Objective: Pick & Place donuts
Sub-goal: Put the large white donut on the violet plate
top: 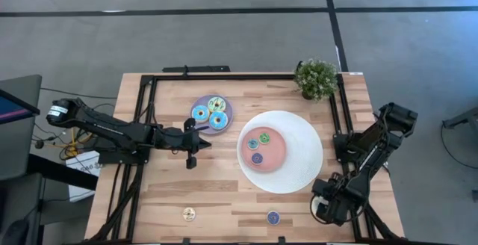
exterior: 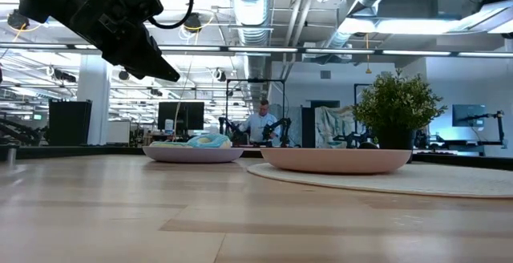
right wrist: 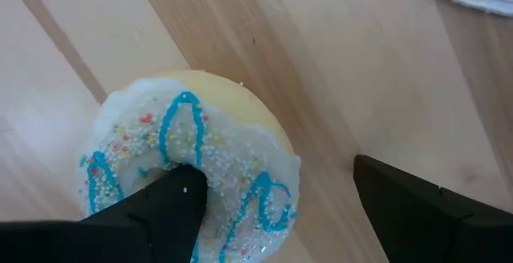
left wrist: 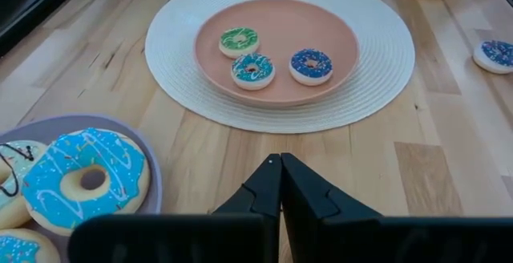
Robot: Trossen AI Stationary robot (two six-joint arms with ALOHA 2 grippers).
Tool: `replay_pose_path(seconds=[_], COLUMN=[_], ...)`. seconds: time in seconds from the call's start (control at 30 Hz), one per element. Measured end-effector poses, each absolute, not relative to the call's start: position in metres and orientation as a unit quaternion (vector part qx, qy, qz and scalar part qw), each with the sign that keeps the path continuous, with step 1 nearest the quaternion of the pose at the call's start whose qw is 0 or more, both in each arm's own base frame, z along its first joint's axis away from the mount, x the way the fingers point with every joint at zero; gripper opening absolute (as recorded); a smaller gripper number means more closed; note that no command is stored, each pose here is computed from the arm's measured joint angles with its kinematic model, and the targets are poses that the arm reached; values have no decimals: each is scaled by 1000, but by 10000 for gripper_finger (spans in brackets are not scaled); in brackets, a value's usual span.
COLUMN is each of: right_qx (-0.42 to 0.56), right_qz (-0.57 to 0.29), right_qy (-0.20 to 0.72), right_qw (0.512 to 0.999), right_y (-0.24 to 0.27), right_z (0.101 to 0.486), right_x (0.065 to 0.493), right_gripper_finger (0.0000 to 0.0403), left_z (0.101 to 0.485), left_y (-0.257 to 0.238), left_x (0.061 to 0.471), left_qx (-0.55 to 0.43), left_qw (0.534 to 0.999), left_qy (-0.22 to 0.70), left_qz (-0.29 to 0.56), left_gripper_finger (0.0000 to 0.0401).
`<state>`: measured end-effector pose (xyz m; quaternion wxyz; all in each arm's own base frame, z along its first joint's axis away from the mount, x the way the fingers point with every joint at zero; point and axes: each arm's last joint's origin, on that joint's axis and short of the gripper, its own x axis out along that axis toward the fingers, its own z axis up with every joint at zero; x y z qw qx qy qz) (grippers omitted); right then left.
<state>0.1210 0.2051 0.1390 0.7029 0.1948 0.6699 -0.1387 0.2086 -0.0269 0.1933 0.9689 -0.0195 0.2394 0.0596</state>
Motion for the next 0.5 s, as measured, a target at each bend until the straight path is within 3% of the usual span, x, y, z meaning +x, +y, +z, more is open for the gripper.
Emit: replay_pose_path(seconds=[0.5], right_qx=[202], right_qz=[-133], right_qy=[666], right_qw=[706], right_y=[207], right_z=[139], right_x=[122], right_gripper_finger=[281], left_z=[193], left_y=[-27], left_x=[209], left_qx=[-21], left_qw=[969], left_qy=[239], left_qz=[60], left_gripper_finger=[0])
